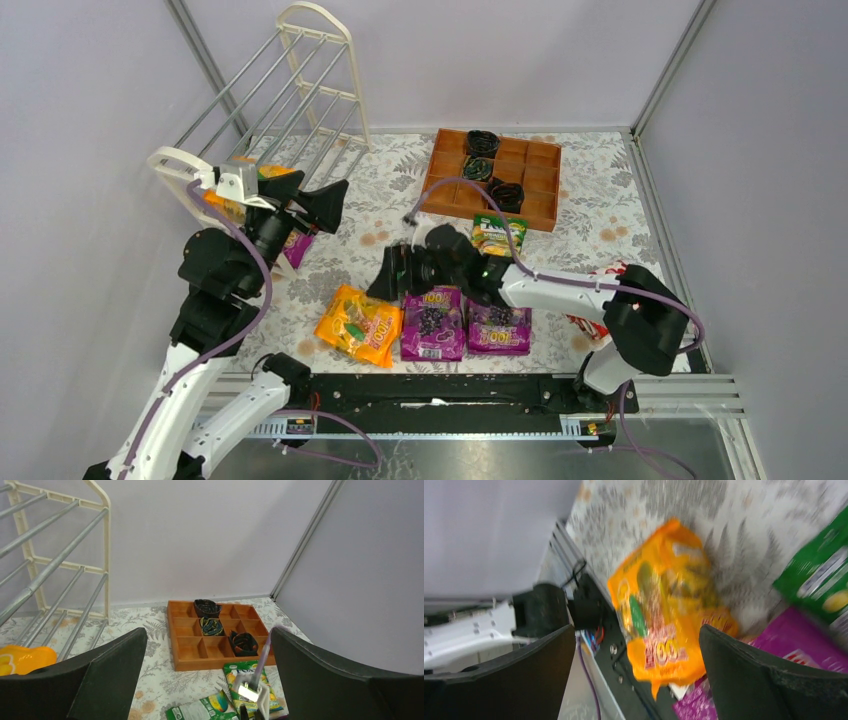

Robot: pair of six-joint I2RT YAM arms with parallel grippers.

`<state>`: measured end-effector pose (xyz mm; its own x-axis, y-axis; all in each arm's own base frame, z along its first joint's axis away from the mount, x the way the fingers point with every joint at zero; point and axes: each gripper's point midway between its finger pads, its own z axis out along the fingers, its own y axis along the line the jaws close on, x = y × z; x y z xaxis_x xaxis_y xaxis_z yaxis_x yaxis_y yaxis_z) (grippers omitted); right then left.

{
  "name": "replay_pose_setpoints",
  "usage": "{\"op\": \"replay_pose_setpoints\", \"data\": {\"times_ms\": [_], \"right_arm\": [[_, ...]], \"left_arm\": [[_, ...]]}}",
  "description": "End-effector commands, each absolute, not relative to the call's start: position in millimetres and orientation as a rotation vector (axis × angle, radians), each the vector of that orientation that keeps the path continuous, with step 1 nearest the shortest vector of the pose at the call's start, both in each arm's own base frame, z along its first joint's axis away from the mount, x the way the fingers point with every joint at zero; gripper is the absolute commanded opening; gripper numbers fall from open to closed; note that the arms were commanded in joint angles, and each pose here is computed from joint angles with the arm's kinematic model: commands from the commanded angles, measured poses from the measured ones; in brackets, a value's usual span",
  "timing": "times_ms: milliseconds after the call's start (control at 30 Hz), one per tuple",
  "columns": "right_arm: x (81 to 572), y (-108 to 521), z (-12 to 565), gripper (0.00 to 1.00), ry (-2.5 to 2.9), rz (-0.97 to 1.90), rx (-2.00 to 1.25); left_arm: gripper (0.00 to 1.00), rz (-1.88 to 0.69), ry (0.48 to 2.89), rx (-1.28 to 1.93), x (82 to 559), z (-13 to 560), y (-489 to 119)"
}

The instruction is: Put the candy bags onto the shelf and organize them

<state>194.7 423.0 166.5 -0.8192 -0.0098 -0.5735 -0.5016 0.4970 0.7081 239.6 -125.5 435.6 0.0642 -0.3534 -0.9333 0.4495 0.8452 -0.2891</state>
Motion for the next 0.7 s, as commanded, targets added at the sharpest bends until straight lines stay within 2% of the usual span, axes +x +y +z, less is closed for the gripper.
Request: {"op": "replay_pose_setpoints", "data": {"times_ms": [0,167,333,667], "right_arm": [[137,439,160,1.0,2.279,1.41,-0.501],[96,462,123,1.0,2.39,1.369,-0.534],[74,457,98,0.99,2.466,1.279,-0.544],[75,399,60,1.0,2.569,1.017,-0.469]], "left_arm": [[0.99,-0.589,1.297,0.059,240,449,-119],[0.99,-0.572,1.319,0.046,246,438,-119],[0.99,-0.571,1.324,0.036,247,435,-118],[0.99,-0.567,1.323,0.027,247,433,-116]]}}
